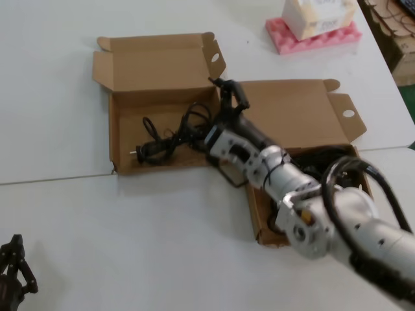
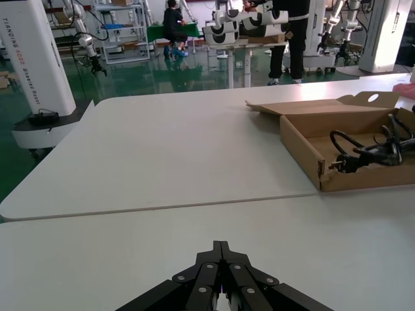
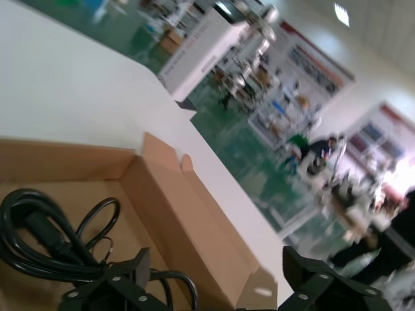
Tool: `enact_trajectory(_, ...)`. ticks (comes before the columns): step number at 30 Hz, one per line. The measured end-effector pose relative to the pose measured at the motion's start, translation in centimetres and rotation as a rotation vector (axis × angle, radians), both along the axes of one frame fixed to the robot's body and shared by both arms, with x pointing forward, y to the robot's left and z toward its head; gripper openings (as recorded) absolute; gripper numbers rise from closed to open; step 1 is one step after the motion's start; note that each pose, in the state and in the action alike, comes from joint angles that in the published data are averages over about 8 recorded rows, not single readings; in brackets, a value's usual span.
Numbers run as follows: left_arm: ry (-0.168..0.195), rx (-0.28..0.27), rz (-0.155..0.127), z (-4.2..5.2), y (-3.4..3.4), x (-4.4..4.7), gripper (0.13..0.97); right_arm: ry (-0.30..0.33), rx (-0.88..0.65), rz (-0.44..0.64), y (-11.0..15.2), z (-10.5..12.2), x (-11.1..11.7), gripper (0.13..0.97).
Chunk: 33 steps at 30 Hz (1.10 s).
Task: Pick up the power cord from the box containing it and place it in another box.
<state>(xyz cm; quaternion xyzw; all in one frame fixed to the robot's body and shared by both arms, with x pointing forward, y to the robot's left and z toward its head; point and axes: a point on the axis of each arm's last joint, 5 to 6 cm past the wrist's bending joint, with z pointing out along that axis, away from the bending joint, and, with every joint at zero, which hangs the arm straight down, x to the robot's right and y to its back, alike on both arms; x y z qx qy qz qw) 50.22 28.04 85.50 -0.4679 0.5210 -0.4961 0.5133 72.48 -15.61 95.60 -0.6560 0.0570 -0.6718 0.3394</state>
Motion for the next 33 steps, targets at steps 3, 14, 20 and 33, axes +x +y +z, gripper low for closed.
enact_trajectory(3, 0.0, 0.0, 0.0, 0.0, 0.0, 0.0, 0.163, 0.066, 0.105, -0.001, -0.7, 1.7, 0.2, 0.701)
enact_trajectory(14, 0.0, 0.0, 0.0, 0.0, 0.0, 0.0, 0.163, 0.009, 0.497, 0.12, -2.3, 9.1, -2.9, 0.837)
enact_trajectory(20, 0.0, 0.0, 0.0, 0.0, 0.0, 0.0, 0.163, -0.069, 0.614, 0.189, -2.5, 11.4, -5.5, 0.911)
enact_trajectory(33, 0.0, -0.001, 0.0, 0.0, 0.0, 0.0, 0.222, 0.004, 0.726, 0.176, -3.1, 8.6, -6.7, 0.964)
